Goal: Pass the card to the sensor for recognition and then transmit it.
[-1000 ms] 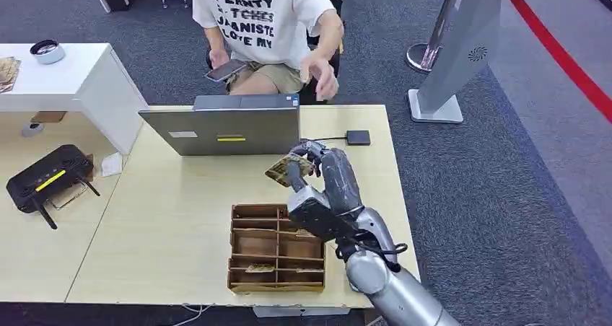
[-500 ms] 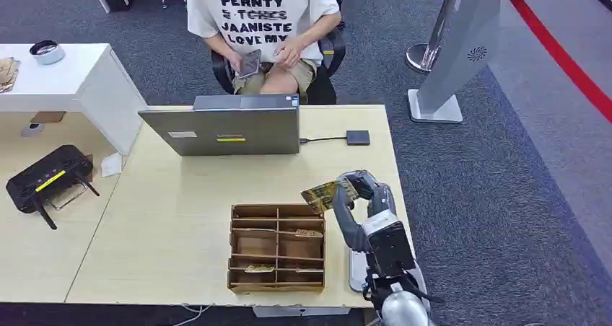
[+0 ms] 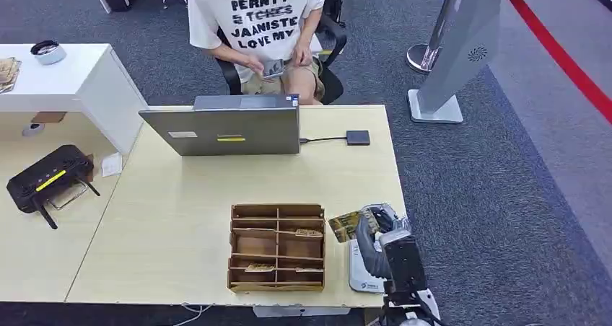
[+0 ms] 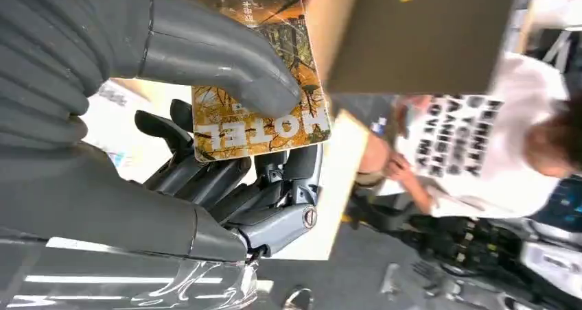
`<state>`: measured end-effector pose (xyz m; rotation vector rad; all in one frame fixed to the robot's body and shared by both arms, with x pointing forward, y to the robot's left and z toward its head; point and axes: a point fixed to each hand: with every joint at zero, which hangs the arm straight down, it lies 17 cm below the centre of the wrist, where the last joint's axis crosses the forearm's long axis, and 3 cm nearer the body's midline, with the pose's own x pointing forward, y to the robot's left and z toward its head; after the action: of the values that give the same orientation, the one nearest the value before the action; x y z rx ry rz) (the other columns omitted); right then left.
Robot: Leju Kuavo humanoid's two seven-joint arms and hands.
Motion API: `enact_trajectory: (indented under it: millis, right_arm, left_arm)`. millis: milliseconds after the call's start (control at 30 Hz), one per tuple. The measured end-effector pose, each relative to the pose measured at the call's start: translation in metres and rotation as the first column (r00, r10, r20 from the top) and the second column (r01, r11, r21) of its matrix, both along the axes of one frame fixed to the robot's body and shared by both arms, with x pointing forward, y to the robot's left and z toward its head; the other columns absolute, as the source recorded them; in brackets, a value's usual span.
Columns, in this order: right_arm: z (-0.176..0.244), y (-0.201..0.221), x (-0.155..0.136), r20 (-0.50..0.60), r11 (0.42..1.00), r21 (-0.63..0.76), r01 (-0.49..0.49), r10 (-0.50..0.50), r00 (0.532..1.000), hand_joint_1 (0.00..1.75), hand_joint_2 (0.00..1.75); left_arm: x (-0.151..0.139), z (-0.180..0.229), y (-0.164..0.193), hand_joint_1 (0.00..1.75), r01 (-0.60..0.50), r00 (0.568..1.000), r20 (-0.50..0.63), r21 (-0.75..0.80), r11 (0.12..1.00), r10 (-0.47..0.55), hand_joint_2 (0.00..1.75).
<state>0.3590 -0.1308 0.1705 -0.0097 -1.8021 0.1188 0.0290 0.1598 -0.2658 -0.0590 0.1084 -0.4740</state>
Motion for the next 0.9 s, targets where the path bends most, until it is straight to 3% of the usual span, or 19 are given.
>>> enact_trajectory:
  millis: [533,900]
  right_arm:
    - [-0.059,-0.004,0.002,-0.098,0.978,-0.203,0.045,-0.066,0.993,1.75,1.75]
    - [-0.068,-0.015,0.002,-0.113,0.971,-0.227,0.078,-0.106,0.988,1.75,1.75]
  left_arm:
    - [0.0,0.0,0.0,0.0,-0.028,1.0,0.002,0.005,1.0,0.028,0.0]
    - [0.0,-0.001,0.001,0.0,-0.035,0.999,0.002,0.01,0.999,0.035,0.0]
